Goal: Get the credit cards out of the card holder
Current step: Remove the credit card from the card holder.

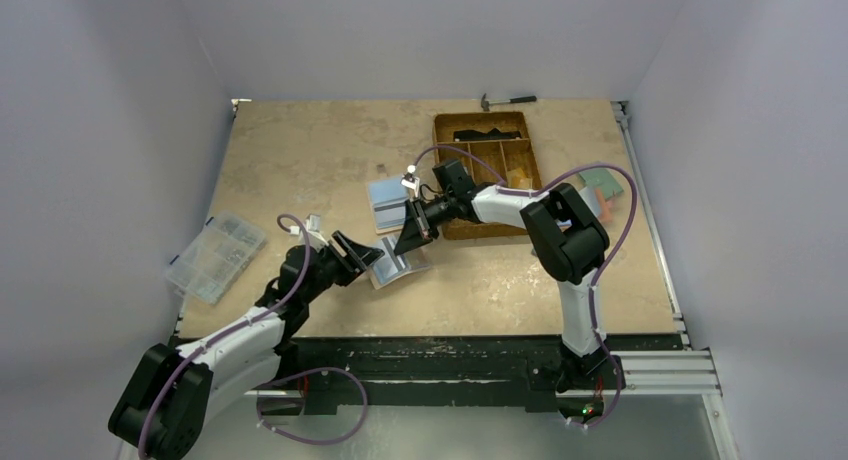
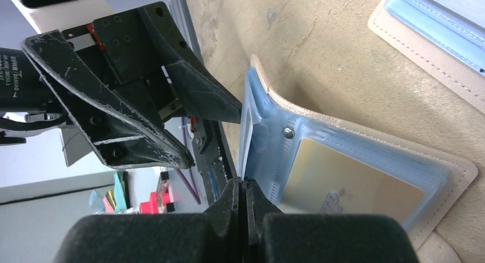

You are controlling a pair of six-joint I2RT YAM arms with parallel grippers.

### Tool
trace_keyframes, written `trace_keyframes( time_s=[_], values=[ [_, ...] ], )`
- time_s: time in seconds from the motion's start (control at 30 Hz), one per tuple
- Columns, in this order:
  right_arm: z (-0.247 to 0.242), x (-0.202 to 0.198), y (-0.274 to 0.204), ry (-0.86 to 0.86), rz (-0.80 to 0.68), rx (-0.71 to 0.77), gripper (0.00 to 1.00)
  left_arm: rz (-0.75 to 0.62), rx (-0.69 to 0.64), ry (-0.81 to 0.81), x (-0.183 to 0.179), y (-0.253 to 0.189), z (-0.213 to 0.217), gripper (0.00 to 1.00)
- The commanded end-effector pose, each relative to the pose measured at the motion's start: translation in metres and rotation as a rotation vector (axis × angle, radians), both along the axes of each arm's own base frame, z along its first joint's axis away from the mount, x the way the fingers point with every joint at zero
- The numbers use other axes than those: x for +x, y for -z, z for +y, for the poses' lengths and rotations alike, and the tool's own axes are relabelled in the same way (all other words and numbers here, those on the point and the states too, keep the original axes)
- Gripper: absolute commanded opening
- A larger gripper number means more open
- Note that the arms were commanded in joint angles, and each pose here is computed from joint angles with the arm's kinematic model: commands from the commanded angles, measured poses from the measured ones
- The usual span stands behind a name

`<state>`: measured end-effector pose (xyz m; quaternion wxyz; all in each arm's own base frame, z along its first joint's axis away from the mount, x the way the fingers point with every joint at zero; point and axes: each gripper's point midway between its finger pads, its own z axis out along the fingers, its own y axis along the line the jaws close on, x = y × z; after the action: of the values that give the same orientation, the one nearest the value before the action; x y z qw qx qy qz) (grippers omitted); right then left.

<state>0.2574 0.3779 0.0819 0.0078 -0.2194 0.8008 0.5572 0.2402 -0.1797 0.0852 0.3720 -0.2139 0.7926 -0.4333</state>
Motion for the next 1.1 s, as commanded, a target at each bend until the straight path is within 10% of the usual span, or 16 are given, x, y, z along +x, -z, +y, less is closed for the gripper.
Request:
trace_keyframes(
  time_s=[0.0,0.5,0.83,1.07],
  values=[
    [0.002,-0.002,-0.037,-0.033,-0.039,0.098,0.0,0.004,-0.006,-0.015,0.0,0.001,0.001,0.58],
    [0.003,-0.004,-0.037,-0.035,-0.013,0.117,0.0,0.001,-0.071,0.006,-0.001,-0.001,-0.006,0.56],
    [0.003,-0.002,-0.032,-0.031,-0.034,0.097,0.0,0.009,-0.086,-0.003,-0.003,0.005,-0.005,0.02],
    [-0.001,0.006,-0.015,-0.007,-0.079,0.012,0.0,0.023,-0.074,-0.022,-0.008,0.014,0.002,0.0]
  ],
)
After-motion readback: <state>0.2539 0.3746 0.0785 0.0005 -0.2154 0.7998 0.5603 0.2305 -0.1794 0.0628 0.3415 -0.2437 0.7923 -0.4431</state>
